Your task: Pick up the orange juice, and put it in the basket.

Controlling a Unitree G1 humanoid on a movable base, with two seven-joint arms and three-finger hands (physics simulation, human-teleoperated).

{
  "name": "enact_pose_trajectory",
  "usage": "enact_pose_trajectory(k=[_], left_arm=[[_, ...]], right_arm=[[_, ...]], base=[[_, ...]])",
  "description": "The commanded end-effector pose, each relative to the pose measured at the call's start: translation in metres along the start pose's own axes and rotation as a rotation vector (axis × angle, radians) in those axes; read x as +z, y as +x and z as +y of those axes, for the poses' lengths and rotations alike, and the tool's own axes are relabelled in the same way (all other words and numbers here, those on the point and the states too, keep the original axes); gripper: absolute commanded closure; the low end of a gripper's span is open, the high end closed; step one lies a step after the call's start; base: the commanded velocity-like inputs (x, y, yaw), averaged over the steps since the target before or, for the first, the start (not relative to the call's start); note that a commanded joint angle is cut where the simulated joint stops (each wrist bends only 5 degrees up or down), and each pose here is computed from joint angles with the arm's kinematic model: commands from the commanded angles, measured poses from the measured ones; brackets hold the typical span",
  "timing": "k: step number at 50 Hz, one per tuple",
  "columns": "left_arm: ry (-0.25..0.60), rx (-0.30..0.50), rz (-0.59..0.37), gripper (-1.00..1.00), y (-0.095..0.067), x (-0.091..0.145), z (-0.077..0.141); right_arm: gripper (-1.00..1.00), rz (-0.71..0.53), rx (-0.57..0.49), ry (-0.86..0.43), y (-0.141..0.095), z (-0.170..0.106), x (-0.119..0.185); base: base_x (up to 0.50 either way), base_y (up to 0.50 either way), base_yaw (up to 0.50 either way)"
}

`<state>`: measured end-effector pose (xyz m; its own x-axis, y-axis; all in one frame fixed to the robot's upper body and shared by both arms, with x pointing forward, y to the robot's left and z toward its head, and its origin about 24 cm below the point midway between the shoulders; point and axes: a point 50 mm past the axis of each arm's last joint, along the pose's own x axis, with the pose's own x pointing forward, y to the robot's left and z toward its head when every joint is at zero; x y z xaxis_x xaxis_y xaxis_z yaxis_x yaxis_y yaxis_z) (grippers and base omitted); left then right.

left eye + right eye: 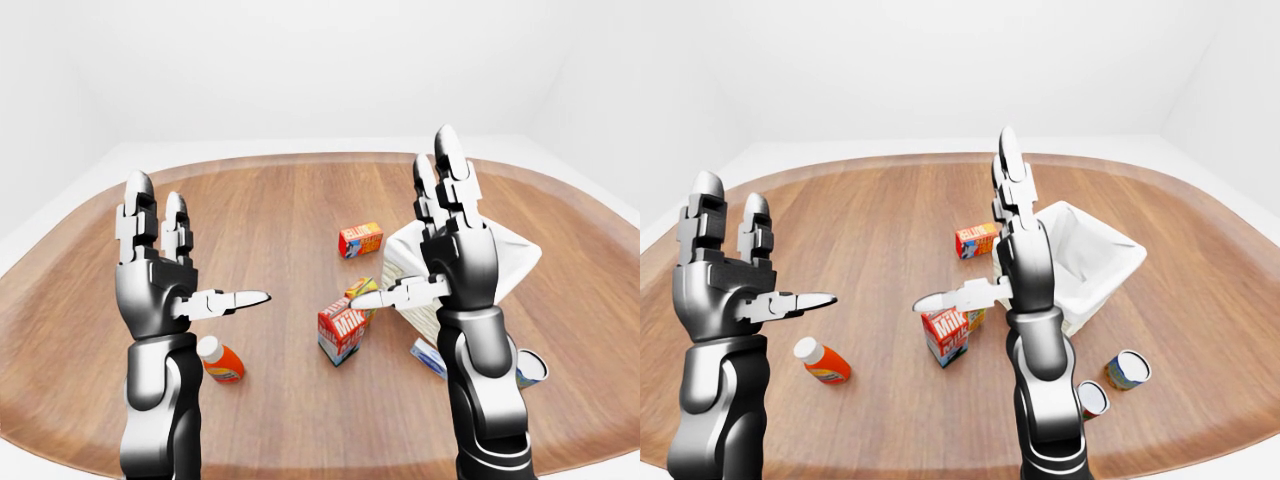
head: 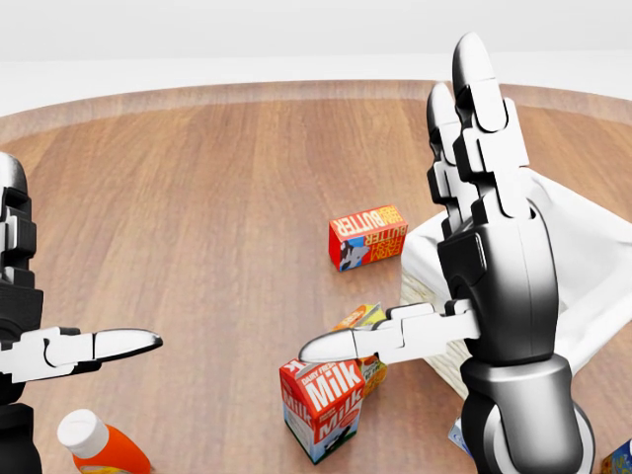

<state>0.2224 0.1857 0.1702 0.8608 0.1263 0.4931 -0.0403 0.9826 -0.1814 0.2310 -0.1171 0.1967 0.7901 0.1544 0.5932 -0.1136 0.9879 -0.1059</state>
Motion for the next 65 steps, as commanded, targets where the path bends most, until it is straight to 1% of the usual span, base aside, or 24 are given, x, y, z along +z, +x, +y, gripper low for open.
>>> enact_pose_trajectory(k=[1,12,16,18,22,23,27,29,32,34,35,36,37,38,39,41,43,47,50,53,56,60,61,65], left_arm=[[-0.001,0.000,-0.003,-1.00,0.000,0.001,0.000],[-0.001,0.000,-0.001,-1.00,0.000,0.000,0.000],[-0.001,0.000,-0.001,-1.00,0.000,0.000,0.000],[-0.001,-0.001,0.000,-1.00,0.000,0.000,0.000],[-0.001,0.000,0.000,-1.00,0.000,0.000,0.000],[-0.001,0.000,0.000,-1.00,0.000,0.000,0.000],[-0.001,0.000,-0.001,-1.00,0.000,0.000,0.000],[-0.001,0.000,-0.001,-1.00,0.000,0.000,0.000],[-0.001,0.002,0.003,-1.00,0.000,-0.001,0.000],[-0.001,0.002,0.002,-1.00,0.000,-0.001,0.000],[-0.003,0.000,0.000,-1.00,0.000,0.000,0.000],[-0.003,0.001,-0.001,-1.00,0.000,0.000,0.000],[-0.003,0.001,-0.003,-1.00,0.000,0.001,0.000],[-0.003,0.002,-0.003,-1.00,0.000,0.001,0.000],[-0.004,0.002,-0.004,-1.00,0.000,0.001,0.000],[-0.004,0.002,-0.006,-1.00,0.000,0.001,0.000],[-0.004,0.002,-0.004,-1.00,0.000,0.001,0.000],[-0.004,0.003,-0.004,-1.00,0.000,0.001,0.000],[-0.004,0.004,0.002,-1.00,0.000,-0.001,0.001],[-0.006,0.005,0.002,-1.00,0.001,-0.001,0.001],[-0.006,0.005,0.003,-1.00,0.001,-0.001,0.001],[-0.006,0.005,0.001,-1.00,0.001,-0.001,0.001],[-0.007,0.005,0.000,-1.00,0.001,0.000,0.001],[-0.009,0.007,-0.004,-1.00,0.001,0.001,0.001]], right_arm=[[-1.00,0.007,-0.001,0.001,-0.001,0.000,-0.001],[-1.00,0.039,0.012,-0.010,-0.002,0.002,-0.008],[-1.00,0.023,-0.011,-0.030,0.002,0.000,-0.006],[-1.00,0.021,-0.003,-0.097,0.006,0.001,-0.007],[-1.00,0.000,0.018,-0.165,0.013,0.003,-0.004],[-1.00,-0.023,0.046,-0.191,0.016,0.006,0.000],[-1.00,-0.071,0.075,-0.239,0.023,0.006,0.010],[-1.00,-0.096,0.075,-0.242,0.028,0.005,0.015],[-1.00,-0.134,0.073,-0.327,0.040,0.001,0.021],[-1.00,-0.124,0.051,-0.328,0.045,-0.003,0.018],[-1.00,-0.137,0.099,-0.359,0.052,-0.001,0.021],[-1.00,-0.151,0.088,-0.376,0.059,-0.003,0.024],[-1.00,-0.143,0.128,-0.423,0.065,-0.002,0.022],[-1.00,-0.140,0.130,-0.427,0.065,-0.002,0.022],[-1.00,-0.171,0.165,-0.442,0.073,0.001,0.029],[-1.00,-0.180,0.217,-0.513,0.083,0.006,0.033],[-1.00,-0.185,0.304,-0.588,0.096,0.016,0.037],[-1.00,-0.082,0.368,-0.733,0.118,0.019,0.021],[-1.00,0.007,0.390,-0.778,0.132,0.017,0.006],[-1.00,0.072,0.371,-0.773,0.153,0.011,-0.003],[-1.00,0.107,0.361,-0.760,0.167,0.010,-0.007],[-1.00,0.202,0.336,-0.798,0.192,0.004,-0.017],[-1.00,0.229,0.347,-0.822,0.196,0.004,-0.021],[-1.00,0.239,0.418,-0.917,0.208,0.009,-0.028]], base=[[0.50,-0.03,0.00],[0.49,-0.08,0.00],[0.00,0.00,0.00],[0.00,0.00,0.00],[0.00,0.00,0.00],[0.00,0.00,0.00],[0.00,0.00,0.00],[0.00,0.00,0.00],[0.00,0.00,0.00],[0.00,0.00,0.00],[0.00,0.00,0.00],[0.00,0.00,0.00],[0.00,0.00,0.00],[0.00,0.00,0.00],[0.00,0.00,0.00],[0.00,0.00,0.00],[0.00,0.00,0.00],[0.00,0.00,0.00],[0.00,0.00,0.00],[0.00,0.00,0.00],[0.00,0.00,0.00],[0.00,0.00,0.00],[0.00,0.00,0.00],[0.00,0.00,0.00]])
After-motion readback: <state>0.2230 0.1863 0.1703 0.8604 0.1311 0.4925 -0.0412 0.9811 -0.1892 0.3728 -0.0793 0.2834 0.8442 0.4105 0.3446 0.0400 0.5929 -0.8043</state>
